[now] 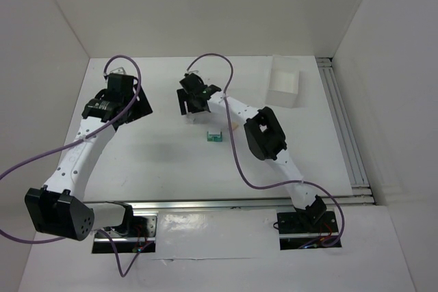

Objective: Build the wood block tower

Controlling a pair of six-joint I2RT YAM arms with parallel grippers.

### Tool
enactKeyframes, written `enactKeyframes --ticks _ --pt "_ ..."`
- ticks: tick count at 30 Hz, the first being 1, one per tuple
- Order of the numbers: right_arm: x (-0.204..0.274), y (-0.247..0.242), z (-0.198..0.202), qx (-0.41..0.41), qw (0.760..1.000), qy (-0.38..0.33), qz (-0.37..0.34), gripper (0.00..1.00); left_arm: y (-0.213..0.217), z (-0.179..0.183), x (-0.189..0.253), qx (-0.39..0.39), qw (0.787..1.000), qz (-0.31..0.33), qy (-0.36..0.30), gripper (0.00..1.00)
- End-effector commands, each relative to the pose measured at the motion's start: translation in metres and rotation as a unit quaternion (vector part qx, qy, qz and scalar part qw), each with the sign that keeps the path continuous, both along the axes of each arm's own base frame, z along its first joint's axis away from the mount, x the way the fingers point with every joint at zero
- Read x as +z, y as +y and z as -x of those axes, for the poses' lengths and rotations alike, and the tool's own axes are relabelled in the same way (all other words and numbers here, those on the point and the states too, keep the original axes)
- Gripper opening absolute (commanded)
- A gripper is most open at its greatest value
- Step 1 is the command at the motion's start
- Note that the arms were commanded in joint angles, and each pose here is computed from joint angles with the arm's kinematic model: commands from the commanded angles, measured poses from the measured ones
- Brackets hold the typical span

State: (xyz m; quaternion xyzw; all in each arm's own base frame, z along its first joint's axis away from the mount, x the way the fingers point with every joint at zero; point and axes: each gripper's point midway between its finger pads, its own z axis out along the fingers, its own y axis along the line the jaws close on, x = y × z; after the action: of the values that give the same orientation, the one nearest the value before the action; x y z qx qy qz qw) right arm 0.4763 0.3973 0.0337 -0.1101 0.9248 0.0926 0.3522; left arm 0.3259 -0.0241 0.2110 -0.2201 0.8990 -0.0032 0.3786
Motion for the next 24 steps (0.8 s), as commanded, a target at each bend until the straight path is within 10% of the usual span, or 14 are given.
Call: enactKeyframes --ticks 1,24 --pt "0.069 0.027 0.016 0.071 0.994 -0.013 -0.076 0.83 0.000 -0.001 0.008 -0.005 1.000 0.003 -0.018 0.84" --pt "0.030 -0.016 0.031 0.016 0.999 0.032 0.034 0.85 -0.001 0.004 0.007 -0.009 1.000 0.008 -0.023 0.83"
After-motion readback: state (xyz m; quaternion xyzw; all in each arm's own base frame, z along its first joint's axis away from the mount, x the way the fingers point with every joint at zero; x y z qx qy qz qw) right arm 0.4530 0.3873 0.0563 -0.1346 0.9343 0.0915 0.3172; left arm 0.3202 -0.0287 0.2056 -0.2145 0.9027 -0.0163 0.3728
